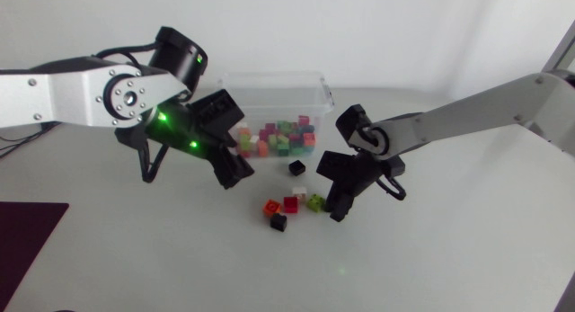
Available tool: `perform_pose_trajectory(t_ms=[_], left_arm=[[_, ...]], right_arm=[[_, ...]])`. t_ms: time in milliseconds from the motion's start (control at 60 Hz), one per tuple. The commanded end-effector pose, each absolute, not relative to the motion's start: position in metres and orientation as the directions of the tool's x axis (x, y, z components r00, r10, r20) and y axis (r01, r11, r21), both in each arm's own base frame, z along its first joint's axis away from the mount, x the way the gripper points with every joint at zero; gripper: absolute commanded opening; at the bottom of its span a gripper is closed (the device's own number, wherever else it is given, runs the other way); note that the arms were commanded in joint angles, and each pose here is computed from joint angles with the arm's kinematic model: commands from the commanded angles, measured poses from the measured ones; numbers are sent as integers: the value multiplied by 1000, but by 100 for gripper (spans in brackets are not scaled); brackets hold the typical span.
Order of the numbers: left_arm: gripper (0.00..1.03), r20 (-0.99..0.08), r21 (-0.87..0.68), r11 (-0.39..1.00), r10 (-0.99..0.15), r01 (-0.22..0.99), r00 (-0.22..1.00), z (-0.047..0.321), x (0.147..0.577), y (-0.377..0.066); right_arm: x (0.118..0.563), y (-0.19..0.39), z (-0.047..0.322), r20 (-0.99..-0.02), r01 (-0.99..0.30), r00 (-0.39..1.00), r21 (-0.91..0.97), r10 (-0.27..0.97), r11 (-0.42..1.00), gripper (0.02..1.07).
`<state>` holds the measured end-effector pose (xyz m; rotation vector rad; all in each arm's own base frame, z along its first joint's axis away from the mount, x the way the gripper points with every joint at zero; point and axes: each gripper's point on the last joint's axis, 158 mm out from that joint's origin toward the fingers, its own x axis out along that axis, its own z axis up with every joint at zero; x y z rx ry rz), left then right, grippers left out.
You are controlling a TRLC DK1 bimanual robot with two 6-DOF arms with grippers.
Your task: Place the duplo bricks in the container
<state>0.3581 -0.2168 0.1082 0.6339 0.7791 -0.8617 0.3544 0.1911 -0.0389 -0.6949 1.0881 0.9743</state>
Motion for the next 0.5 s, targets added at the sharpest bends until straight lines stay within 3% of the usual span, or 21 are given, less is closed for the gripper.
perform_pose_trajectory(t_ms=[0, 217, 350, 483], left_arm=[[93, -844, 181, 421, -397, 889, 360, 81, 345, -217], [93, -901, 114, 245, -382, 963, 204, 36, 321, -222], [93, -921, 30, 47, -387, 998, 46, 17, 314, -234], [93, -924, 28, -25, -382, 999, 16, 1, 320, -241]], right_arm=[[352, 186, -23, -941, -902, 162, -19, 298, 431, 30], [345, 184, 25, -925, -900, 198, -41, 324, 433, 30], [342, 185, 49, -910, -900, 222, -53, 350, 432, 30], [337, 190, 66, -899, -901, 233, -56, 371, 431, 30]])
